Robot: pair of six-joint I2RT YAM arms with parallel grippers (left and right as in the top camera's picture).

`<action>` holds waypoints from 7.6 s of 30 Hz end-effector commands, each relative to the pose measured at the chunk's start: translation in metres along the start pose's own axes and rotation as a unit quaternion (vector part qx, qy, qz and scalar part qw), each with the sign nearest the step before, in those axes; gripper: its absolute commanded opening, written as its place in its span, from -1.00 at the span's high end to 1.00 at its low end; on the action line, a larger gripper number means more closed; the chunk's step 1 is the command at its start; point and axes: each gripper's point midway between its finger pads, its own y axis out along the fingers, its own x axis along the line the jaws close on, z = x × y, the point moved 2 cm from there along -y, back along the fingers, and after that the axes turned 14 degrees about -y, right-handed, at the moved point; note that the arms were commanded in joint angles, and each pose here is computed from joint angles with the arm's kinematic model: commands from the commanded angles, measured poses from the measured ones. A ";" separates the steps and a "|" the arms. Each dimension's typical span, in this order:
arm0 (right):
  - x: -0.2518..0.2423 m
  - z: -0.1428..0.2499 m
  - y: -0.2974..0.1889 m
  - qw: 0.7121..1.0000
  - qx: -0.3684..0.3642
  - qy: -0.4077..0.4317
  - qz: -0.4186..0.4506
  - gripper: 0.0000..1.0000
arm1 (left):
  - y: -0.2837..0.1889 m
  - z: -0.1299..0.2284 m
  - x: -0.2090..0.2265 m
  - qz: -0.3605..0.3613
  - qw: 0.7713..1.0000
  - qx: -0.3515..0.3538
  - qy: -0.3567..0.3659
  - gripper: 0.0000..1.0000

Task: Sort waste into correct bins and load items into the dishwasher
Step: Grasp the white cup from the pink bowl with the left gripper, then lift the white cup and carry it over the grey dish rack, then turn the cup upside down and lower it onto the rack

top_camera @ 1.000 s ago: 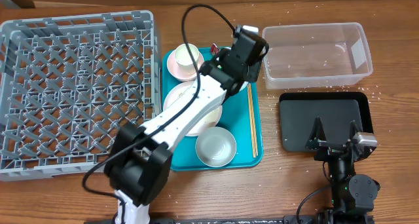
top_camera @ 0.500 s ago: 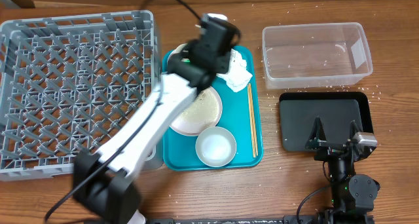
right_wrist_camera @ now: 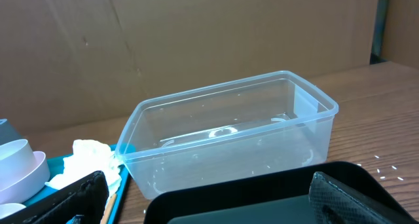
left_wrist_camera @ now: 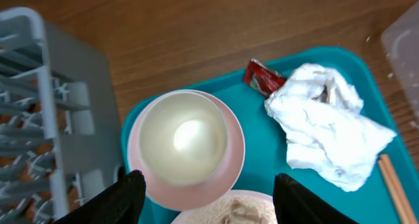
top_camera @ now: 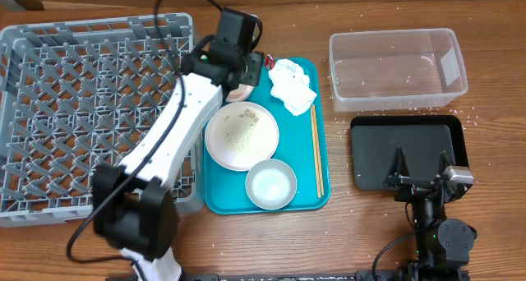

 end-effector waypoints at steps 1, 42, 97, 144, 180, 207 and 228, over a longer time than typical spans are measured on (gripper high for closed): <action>-0.002 0.002 0.000 1.000 -0.002 -0.001 0.006 -1.00 | 0.018 0.008 -0.006 0.010 0.999 0.015 0.051 -0.26; -0.002 0.002 0.000 1.000 -0.002 -0.001 0.006 -1.00 | 0.070 0.035 0.002 -0.020 0.994 0.058 0.086 0.92; -0.002 0.002 0.000 1.000 -0.002 -0.001 0.006 -1.00 | -0.085 -0.020 0.302 0.528 0.739 -0.019 -0.417 0.92; -0.002 0.002 0.000 1.000 -0.002 -0.001 0.006 -1.00 | 0.025 0.002 0.333 0.495 0.743 0.013 -0.450 0.92; -0.002 0.002 0.000 1.000 -0.002 -0.001 0.006 -1.00 | -0.066 0.016 0.403 0.074 0.841 0.038 -0.534 -0.59; -0.002 0.002 0.000 1.000 -0.002 -0.001 0.006 -1.00 | 0.011 -0.051 0.301 -0.244 0.944 0.010 -0.222 0.92; -0.002 0.002 0.000 1.000 -0.002 -0.001 0.006 -1.00 | 0.040 -0.028 0.302 -0.214 0.949 0.045 -0.227 0.92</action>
